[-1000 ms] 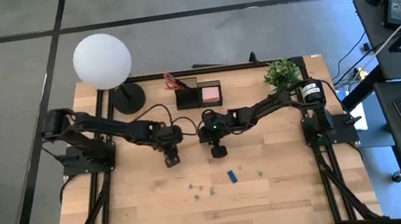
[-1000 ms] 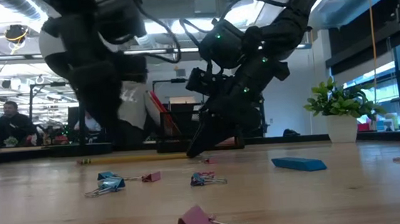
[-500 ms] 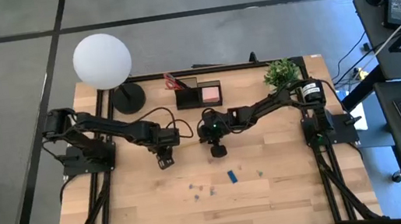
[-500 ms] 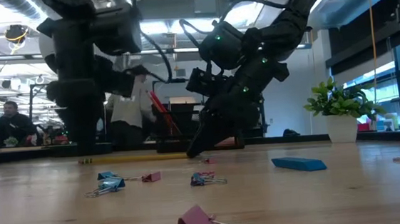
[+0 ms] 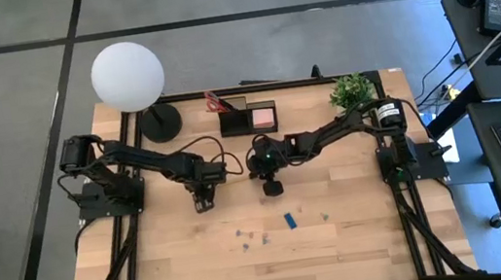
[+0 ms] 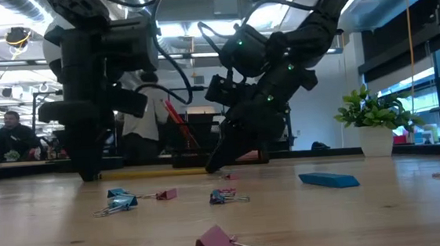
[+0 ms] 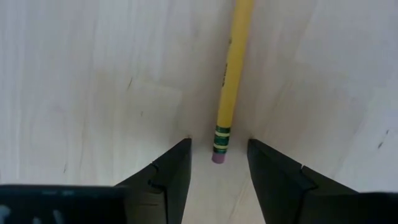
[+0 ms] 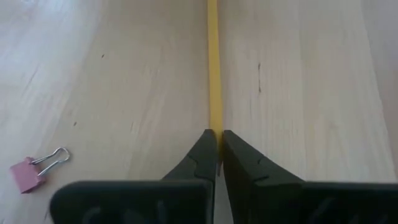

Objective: Pick and place office supplies into organizer
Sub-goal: Put the yellow pencil into the black desk organizer

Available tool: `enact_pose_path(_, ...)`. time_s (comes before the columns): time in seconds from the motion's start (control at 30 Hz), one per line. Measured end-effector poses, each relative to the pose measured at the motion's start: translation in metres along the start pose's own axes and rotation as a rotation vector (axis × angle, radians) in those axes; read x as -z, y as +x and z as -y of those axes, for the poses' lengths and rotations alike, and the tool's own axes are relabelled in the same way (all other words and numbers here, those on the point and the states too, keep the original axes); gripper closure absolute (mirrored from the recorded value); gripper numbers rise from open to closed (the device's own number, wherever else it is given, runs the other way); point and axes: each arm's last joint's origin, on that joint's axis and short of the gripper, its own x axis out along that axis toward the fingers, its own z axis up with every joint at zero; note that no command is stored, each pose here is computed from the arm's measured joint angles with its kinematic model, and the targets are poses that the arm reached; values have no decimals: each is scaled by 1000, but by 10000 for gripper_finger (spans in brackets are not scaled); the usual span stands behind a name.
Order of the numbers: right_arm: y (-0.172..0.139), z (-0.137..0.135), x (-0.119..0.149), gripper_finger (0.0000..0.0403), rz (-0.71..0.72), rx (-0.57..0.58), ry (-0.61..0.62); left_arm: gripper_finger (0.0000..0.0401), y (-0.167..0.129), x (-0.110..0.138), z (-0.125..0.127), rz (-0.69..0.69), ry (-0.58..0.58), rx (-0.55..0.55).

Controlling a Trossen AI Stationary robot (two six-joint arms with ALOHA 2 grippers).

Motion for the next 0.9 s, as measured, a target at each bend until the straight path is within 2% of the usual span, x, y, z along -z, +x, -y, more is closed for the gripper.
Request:
enact_pose_path(0.13, 0, 0, 0, 386, 4, -9, -1, 259, 1, -1, -2, 2, 53, 6)
enact_pose_path(0.47, 0, 0, 0, 386, 4, -10, -1, 312, 2, -4, -13, -6, 6, 36)
enact_pose_path(0.9, 0, 0, -1, 387, 12, -8, -2, 359, 2, -5, -13, 3, 38, 59)
